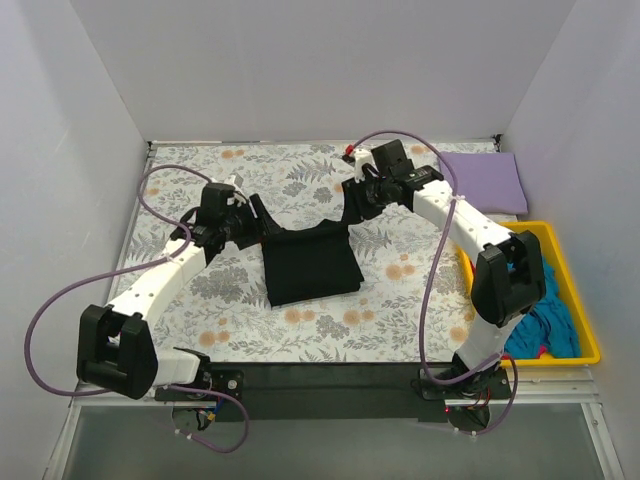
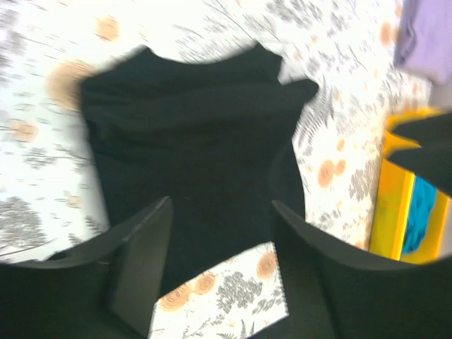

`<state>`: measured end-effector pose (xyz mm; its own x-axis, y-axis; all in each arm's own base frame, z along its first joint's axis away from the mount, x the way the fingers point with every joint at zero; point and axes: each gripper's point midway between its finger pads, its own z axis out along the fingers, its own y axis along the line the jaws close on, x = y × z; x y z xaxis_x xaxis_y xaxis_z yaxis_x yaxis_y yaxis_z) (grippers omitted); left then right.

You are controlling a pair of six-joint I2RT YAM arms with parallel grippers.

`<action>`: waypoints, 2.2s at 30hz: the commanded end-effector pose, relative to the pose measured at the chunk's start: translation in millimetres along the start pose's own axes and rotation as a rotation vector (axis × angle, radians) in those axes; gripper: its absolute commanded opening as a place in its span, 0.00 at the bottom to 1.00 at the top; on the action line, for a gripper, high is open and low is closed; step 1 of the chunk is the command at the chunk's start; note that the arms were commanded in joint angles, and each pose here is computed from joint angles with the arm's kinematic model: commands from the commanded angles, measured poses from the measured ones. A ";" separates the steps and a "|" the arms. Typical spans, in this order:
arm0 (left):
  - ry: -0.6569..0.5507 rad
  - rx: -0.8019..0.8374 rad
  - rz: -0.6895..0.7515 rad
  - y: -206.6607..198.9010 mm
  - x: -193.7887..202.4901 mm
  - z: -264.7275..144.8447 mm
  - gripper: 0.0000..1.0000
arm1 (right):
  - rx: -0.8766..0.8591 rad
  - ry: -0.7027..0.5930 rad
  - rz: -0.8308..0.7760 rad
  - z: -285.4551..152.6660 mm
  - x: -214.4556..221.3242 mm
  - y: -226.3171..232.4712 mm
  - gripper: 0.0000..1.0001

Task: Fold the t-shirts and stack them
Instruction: Fold the tshirt

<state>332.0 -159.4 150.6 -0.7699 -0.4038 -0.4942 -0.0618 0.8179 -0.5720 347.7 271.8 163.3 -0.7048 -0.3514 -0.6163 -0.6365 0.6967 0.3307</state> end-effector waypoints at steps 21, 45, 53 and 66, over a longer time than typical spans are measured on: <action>0.083 -0.064 -0.307 73.9 -10.8 134.5 0.17 | -0.367 -0.044 0.080 131.0 -25.2 -51.1 0.44; -0.019 -0.003 -0.276 55.1 -30.6 107.7 0.20 | -0.514 -0.138 0.335 120.2 -29.6 -35.3 0.44; -0.013 -0.095 -0.277 94.2 -36.1 148.8 0.16 | -0.460 -0.108 0.421 149.2 -7.8 -70.8 0.43; -0.101 0.005 -0.085 20.3 -64.6 65.2 0.55 | -0.559 -0.175 0.304 47.0 -29.6 7.7 0.43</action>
<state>437.1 -141.9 59.5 -0.7434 -0.5566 -0.3708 -0.2328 0.7351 -0.6368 407.7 304.9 97.5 -0.8968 -0.0153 -0.4422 -0.4128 0.3890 0.8236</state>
